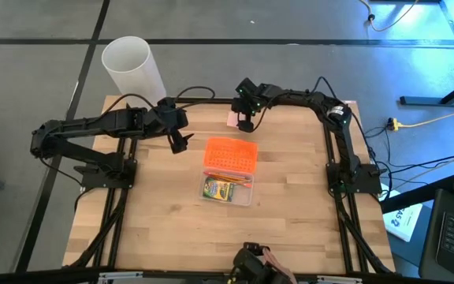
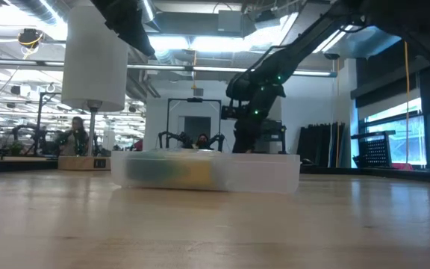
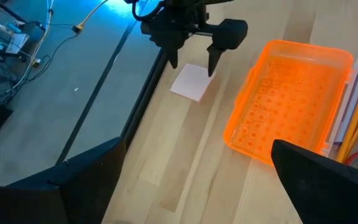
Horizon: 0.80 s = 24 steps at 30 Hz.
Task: Pack school essentials
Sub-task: Put the pink sticky notes into the orange supply box
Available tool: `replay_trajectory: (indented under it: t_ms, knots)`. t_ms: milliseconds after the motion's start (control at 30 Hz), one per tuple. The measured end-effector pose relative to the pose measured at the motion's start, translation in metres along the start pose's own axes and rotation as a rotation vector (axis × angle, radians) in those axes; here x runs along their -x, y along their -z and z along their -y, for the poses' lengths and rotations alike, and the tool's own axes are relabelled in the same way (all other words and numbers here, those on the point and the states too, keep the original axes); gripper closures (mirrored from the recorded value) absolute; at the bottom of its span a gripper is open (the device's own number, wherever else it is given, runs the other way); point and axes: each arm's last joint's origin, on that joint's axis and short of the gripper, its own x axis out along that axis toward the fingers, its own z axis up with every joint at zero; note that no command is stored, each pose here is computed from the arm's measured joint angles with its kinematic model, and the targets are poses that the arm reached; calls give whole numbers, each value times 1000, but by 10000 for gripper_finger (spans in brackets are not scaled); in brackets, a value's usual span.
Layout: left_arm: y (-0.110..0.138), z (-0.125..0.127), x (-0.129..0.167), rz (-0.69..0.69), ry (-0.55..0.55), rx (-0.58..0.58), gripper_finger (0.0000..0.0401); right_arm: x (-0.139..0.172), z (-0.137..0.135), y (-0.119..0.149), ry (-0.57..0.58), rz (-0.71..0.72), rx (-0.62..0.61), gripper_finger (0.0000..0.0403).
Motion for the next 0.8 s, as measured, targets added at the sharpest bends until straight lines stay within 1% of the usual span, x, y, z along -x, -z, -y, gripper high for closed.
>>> replay_trajectory:
  t_ms: [200,633,800]
  knots:
    - [0,0,0,0,0,0,3,-13,1,7,-12,-31,-11,14]
    - [0,0,0,0,0,0,3,-18,6,9,-2,-19,-11,14]
    - [0,0,0,0,0,0,3,-25,5,11,-24,-19,-17,14]
